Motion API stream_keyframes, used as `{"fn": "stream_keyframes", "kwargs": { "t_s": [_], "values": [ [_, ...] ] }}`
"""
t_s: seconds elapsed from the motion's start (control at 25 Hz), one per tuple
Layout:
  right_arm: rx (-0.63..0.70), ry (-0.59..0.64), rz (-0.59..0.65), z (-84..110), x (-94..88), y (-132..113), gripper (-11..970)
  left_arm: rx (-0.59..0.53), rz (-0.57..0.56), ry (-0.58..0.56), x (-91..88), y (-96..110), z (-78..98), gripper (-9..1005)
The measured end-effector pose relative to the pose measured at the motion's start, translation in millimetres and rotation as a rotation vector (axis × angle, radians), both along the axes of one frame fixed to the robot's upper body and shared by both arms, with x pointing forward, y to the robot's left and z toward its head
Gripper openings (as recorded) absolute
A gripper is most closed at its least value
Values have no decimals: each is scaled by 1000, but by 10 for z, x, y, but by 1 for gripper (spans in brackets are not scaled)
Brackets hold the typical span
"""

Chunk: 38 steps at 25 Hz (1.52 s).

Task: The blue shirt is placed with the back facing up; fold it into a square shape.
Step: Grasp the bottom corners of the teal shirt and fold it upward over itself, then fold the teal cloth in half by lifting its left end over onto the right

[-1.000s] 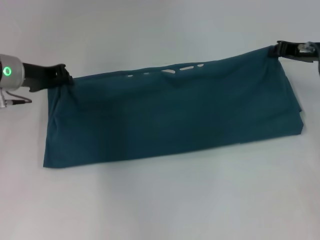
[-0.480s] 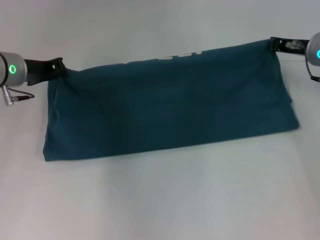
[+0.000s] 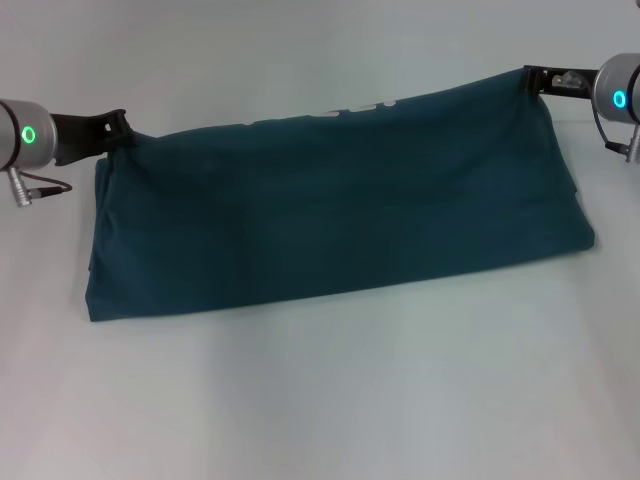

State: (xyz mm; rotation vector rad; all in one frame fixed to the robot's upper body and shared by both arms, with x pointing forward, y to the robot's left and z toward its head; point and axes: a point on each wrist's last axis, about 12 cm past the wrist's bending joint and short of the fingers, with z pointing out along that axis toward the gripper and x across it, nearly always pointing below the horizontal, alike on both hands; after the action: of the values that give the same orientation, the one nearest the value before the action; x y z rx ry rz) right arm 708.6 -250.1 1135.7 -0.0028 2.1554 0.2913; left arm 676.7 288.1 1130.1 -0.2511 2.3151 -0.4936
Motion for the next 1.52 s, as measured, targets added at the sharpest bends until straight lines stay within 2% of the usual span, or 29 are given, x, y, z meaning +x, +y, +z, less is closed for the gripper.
{"fn": "stream_keyframes", "kwargs": {
  "t_s": [0.24,0.4,0.6,0.68,0.76,0.88,1.04,1.24,1.32,1.4,1.52],
  "values": [
    [-11,11,-4,-18,-12,-59,149,6,19,-34,27,-23,15,64],
    [-10,20,-44,7,3,-247,154,-14,63,-40,42,13,17,74],
    [-16,11,-100,149,61,-558,160,-54,127,-35,20,107,-5,214],
    [12,25,-104,191,47,-639,238,-60,132,-28,-10,130,-28,270],
    [62,54,-91,195,-28,-721,317,-78,131,-18,-66,161,-48,368],
    [167,104,-35,137,-251,-808,452,-173,115,-16,-237,230,-57,514],
    [387,137,88,7,-705,-903,643,-377,48,-43,-555,327,-55,633],
    [708,98,202,-120,-1256,-1091,747,-614,9,-10,-951,494,-145,773],
    [810,80,218,-186,-1473,-1183,747,-700,17,17,-1131,564,-228,816],
    [886,70,212,-249,-1658,-1279,747,-792,44,39,-1314,642,-329,860],
    [940,77,194,-312,-1835,-1387,747,-882,94,60,-1506,730,-450,857]
  ]
}}
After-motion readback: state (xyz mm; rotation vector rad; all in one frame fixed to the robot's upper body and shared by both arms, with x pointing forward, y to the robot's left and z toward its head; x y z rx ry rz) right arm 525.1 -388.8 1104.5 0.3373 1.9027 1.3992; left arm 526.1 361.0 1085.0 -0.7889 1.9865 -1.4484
